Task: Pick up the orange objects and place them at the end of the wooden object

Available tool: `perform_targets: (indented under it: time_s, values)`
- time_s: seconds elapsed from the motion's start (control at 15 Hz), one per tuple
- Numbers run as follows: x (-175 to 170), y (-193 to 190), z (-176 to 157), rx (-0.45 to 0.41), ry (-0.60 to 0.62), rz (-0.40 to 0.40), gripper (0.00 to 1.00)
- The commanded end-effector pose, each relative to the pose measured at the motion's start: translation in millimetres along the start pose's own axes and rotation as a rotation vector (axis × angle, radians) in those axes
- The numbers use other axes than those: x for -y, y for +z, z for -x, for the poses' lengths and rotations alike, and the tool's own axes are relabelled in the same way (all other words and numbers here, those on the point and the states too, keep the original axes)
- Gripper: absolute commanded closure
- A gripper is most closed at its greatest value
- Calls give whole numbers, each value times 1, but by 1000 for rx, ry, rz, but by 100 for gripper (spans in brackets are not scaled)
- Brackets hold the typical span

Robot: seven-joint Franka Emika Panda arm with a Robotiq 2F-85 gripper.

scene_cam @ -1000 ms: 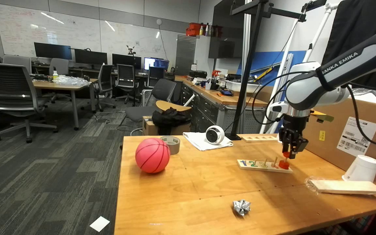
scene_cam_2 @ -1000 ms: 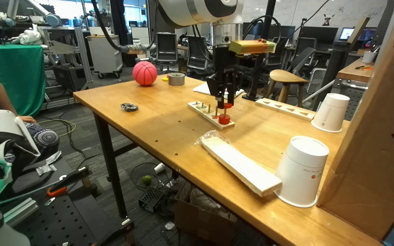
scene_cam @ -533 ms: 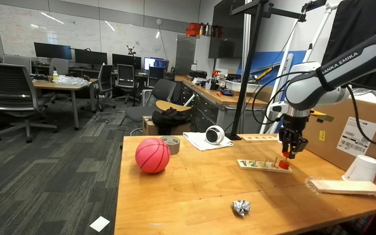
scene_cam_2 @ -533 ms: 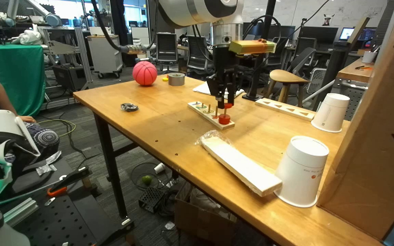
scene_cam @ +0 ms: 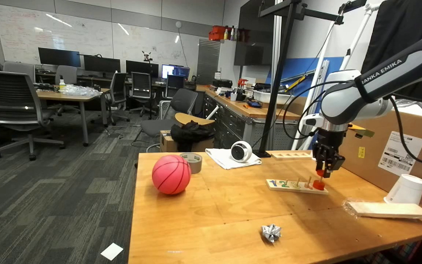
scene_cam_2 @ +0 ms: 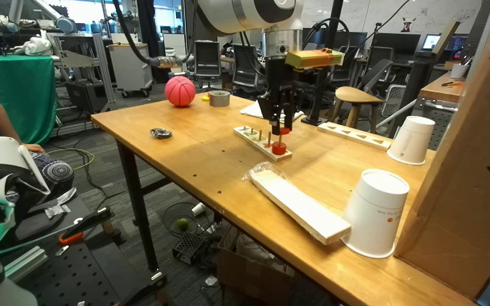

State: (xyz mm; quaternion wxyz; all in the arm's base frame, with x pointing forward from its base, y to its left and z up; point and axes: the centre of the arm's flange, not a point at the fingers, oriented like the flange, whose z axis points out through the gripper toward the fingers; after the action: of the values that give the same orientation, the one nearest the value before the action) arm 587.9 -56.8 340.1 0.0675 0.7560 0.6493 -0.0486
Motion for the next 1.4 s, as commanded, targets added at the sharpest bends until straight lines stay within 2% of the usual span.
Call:
perform_targets:
  time_s: [0.0, 0.4, 1.0, 1.33]
  values:
    - [2, 8, 7, -16, 6, 4, 83]
    - [14, -2, 12, -5, 12, -18, 83]
    - [20, 3, -7, -116, -4, -22, 83]
    - [19, 4, -8, -123, -5, -8, 83]
